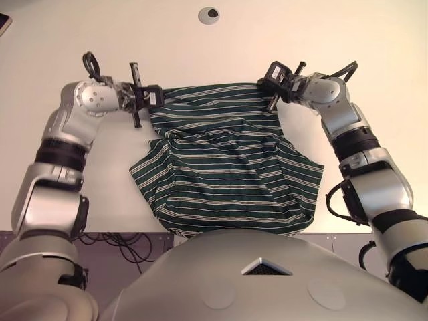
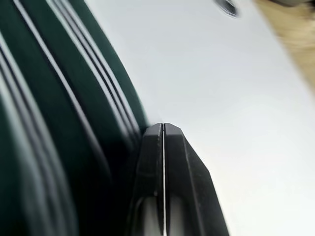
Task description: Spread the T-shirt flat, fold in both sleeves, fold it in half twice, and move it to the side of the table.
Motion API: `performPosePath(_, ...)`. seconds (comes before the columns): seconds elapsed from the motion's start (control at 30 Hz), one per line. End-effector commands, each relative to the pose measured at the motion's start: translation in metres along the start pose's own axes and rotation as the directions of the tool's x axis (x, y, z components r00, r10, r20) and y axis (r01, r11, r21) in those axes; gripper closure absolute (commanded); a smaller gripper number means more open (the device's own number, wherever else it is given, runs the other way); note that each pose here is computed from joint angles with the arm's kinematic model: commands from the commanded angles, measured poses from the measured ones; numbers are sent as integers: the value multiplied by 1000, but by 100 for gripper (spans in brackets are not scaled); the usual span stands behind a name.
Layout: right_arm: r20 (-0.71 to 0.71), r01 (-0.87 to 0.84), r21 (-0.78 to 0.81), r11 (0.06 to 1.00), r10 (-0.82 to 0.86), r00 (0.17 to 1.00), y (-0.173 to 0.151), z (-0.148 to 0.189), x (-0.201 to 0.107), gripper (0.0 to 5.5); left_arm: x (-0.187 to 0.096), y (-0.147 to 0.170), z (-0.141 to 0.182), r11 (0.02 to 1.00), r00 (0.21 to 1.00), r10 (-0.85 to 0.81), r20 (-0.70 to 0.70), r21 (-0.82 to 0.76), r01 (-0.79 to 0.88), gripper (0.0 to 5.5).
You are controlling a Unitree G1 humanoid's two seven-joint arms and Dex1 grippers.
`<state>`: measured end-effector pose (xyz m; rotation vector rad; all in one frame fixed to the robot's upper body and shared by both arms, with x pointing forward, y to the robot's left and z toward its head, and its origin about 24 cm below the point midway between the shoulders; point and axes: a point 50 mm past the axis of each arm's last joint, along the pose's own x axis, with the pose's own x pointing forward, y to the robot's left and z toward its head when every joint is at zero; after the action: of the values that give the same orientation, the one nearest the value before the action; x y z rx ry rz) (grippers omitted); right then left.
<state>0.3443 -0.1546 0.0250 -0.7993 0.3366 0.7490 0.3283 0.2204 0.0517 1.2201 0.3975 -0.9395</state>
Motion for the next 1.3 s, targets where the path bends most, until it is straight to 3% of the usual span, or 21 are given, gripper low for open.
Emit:
performPosePath(0.03, -108, 111, 6, 994, -110, 988, -4, -11, 10, 550, 22, 35, 18, 988, 988, 151, -34, 38, -150, 549)
performPosePath(0.2, -32, 333, -26, 942, -334, 942, -32, 22, 17, 550, 36, 69, 56, 951, 954, 298, -9, 93, -296, 549)
performPosePath(0.37, 124, 422, 58, 905, -426, 896, -49, 45, 12, 550, 35, 76, 62, 929, 932, 362, 24, 73, -363, 549)
performPosePath(0.5, 219, 235, 120, 965, -256, 942, -31, 44, 13, 550, 21, 80, 61, 915, 905, 393, 164, 25, -403, 549)
performPosePath(0.6, 205, -54, 111, 992, 31, 978, 5, 28, 18, 550, 14, 36, 37, 986, 957, 165, 238, -10, -167, 549)
performPosePath(0.7, 152, -220, 131, 967, 200, 968, 28, 9, 15, 550, 4, -6, 14, 997, 985, -71, 160, 37, 66, 549)
performPosePath(0.93, 85, -281, 146, 949, 271, 959, 37, 2, 14, 550, -8, -10, 3, 984, 983, -176, 53, -21, 177, 549)
performPosePath(1.3, 51, -95, 55, 994, 93, 994, 24, 5, 16, 550, 33, -7, 19, 989, 991, -133, 21, -64, 134, 549)
